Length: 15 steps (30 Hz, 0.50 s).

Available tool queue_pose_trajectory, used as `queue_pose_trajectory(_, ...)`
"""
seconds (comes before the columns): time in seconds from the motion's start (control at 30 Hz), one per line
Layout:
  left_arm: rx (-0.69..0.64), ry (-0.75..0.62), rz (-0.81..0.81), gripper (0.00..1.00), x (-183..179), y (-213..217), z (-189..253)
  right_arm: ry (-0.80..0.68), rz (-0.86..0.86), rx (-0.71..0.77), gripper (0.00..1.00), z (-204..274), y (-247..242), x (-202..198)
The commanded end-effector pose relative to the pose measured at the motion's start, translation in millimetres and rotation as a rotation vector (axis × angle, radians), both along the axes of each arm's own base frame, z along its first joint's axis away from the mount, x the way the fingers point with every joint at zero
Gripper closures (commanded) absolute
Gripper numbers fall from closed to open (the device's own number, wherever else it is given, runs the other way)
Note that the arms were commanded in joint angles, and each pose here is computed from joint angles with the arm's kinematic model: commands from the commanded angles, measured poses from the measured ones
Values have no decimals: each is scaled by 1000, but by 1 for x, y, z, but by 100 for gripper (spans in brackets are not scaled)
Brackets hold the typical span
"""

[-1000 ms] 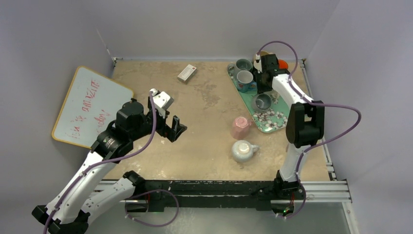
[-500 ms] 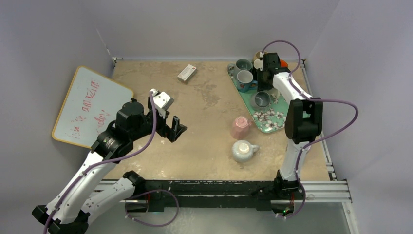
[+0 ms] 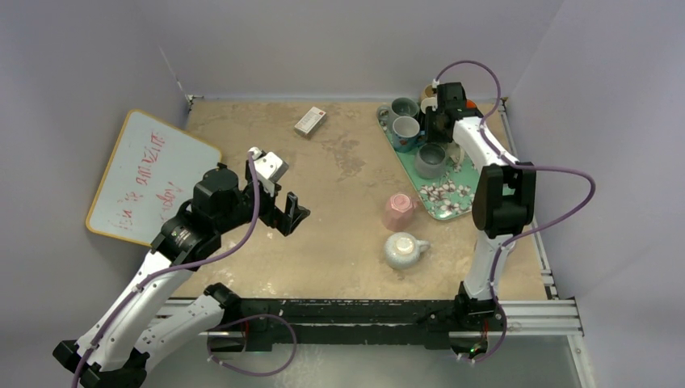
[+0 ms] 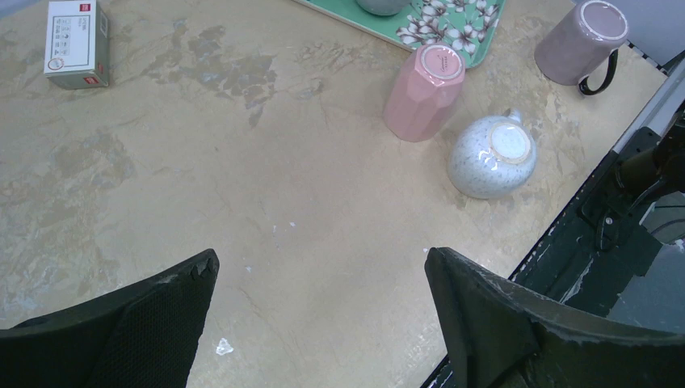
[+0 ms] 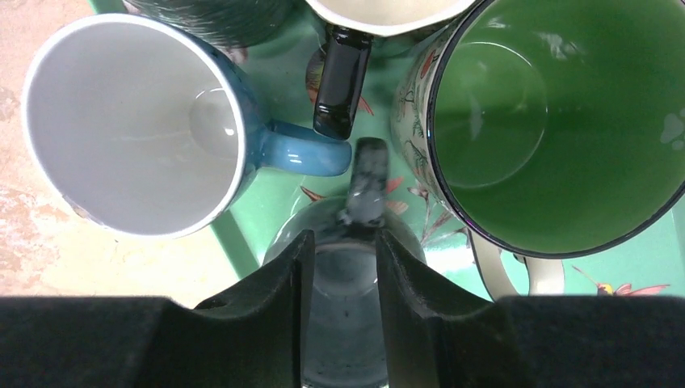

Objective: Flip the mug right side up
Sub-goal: Place the cup on the tray.

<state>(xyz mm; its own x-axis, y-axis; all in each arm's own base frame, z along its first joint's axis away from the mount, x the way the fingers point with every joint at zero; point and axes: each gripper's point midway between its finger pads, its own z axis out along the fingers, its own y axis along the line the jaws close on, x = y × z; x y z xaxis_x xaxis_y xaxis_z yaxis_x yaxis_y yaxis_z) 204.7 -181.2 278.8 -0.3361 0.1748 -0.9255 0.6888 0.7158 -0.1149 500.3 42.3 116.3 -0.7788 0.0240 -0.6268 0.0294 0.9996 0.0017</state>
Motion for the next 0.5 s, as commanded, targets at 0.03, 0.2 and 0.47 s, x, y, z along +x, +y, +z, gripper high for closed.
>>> queue_pose_trajectory(0.03,-14,-36,-10,0,2,-2,8,-79,-3,21,63,41,1,2)
queue_pose_trajectory(0.2,-10,-35,-4,0,4,-1,7,-100,-5,25,62,57,0,-6)
queue_pose_trajectory(0.47,22,-4,62,0,14,5,-1,-164,46,119,56,89,17,-37)
